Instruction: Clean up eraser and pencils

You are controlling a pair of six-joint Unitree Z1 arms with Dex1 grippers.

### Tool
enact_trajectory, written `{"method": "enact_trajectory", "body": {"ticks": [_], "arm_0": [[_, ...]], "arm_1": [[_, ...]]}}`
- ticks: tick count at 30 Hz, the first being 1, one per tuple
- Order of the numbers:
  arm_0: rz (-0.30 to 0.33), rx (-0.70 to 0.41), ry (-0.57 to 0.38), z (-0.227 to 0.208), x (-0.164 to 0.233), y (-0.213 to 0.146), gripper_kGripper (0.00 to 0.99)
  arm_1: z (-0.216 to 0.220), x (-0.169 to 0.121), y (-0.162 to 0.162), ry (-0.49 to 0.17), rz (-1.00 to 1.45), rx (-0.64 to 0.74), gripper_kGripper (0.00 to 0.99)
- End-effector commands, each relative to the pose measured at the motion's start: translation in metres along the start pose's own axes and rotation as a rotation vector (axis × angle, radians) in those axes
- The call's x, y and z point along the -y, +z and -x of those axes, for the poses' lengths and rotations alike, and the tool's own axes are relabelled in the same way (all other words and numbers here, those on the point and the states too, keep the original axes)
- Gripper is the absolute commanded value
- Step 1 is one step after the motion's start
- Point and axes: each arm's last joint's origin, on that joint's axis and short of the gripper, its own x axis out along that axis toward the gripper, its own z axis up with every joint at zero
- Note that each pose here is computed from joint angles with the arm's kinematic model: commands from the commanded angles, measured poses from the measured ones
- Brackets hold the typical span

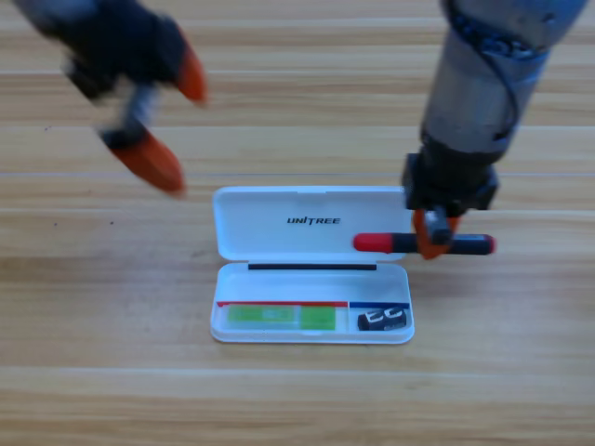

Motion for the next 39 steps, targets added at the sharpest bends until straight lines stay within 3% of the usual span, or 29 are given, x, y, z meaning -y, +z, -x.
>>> {"method": "enact_trajectory", "body": {"ticks": [1, 6, 15, 39], "arm_0": [[0.143, -0.007, 0.049, 0.025, -0.023, -0.063, 0.990], [0.195, 0.015, 0.025, 0.015, -0.025, -0.081, 0.990], [0.209, 0.043, -0.011, -0.012, -0.018, -0.088, 0.990], [0.211, 0.053, -0.020, -0.027, -0.014, -0.093, 0.990]], "arm_1": [[-0.047, 0.001, 0.040, 0.053, 0.048, -0.069, 0.000], [-0.057, 0.003, 0.061, 0.039, 0.073, -0.056, 0.000], [-0.078, 0.008, 0.084, 0.023, 0.079, -0.057, 0.000], [-0.089, 0.009, 0.084, 0.023, 0.070, -0.092, 0.000]]}}
